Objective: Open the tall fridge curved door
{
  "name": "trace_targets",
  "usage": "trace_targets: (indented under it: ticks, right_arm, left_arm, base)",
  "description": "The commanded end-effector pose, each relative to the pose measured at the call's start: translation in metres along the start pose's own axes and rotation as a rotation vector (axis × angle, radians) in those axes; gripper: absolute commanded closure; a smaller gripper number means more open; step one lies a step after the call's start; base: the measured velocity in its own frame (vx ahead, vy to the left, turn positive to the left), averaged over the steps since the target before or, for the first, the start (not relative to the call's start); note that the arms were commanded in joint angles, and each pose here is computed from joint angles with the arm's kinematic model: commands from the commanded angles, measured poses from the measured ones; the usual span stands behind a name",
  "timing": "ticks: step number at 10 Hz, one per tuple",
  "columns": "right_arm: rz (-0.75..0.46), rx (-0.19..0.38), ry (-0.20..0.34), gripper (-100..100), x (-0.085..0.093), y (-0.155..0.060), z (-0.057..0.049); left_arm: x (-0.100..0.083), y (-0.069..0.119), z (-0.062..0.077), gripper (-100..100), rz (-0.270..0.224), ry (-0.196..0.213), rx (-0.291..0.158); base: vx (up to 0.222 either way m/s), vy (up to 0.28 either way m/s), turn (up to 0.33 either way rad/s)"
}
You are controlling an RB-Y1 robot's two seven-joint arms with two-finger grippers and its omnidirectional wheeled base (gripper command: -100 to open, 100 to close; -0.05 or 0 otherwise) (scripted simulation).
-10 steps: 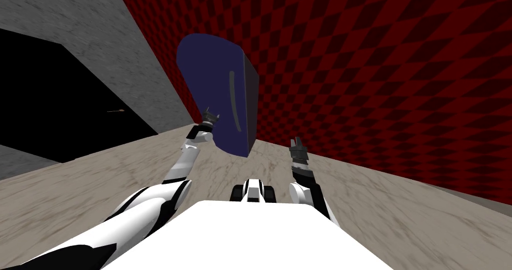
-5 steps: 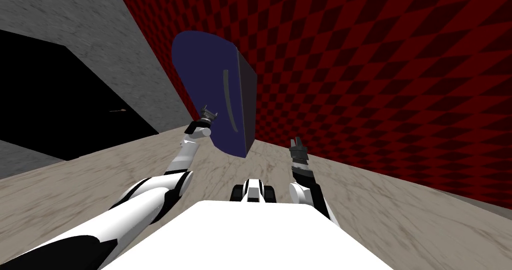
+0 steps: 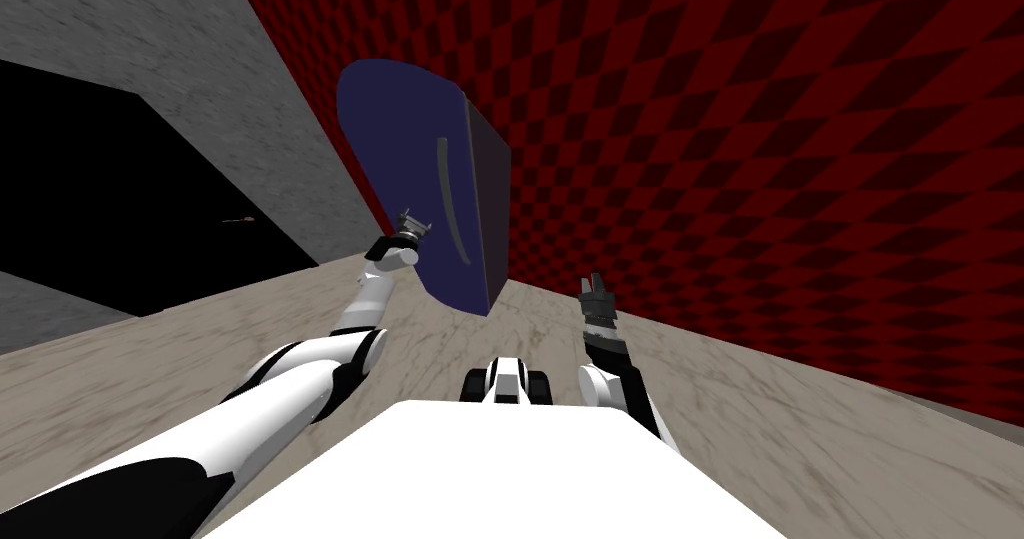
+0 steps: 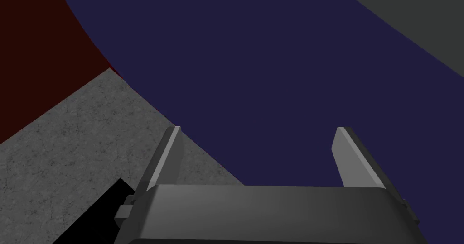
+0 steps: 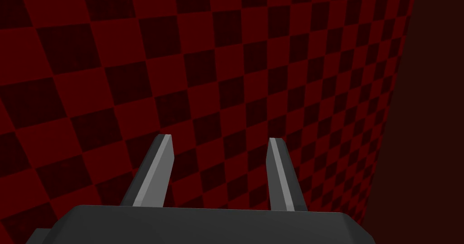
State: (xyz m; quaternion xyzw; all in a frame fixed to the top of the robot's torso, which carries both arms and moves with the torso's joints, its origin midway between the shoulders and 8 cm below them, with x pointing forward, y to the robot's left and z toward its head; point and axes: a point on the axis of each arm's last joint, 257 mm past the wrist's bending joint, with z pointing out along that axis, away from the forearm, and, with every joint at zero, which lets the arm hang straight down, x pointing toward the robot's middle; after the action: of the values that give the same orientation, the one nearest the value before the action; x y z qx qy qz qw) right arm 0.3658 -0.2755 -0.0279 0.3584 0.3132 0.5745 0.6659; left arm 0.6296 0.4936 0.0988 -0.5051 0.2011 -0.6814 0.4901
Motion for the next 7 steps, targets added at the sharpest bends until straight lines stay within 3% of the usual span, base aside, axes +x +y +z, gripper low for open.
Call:
trace_targets:
  ticks: [1,3,4,6,7]
  right_arm:
    - [0.0,0.0,0.0,0,0.0,0.0,0.0]
    - [0.0,0.0,0.0,0,0.0,0.0,0.0]
    - [0.0,0.0,0.0,0,0.0,0.0,0.0]
    - [0.0,0.0,0.0,0,0.0,0.0,0.0]
    - [0.0,0.0,0.0,0,0.0,0.0,0.0]
  left_arm:
    - [-0.018,-0.002,0.009,-100,-0.023,-0.043,-0.015]
    - [-0.031,-0.014,0.022,-100,-0.059,-0.081,-0.019]
    - [-0.042,-0.006,0.02,-100,-0.06,-0.102,-0.033]
    - [-0.055,-0.013,0.029,-100,-0.096,-0.14,-0.041]
    - [-0.064,-0.007,0.028,-100,-0.098,-0.158,-0.053]
  base:
    - [0.038,-0.121,0.026]
    - [0.055,-0.182,0.051]
    - [0.051,-0.167,0.032]
    - [0.054,-0.147,0.047]
    - [0.07,-0.133,0.028]
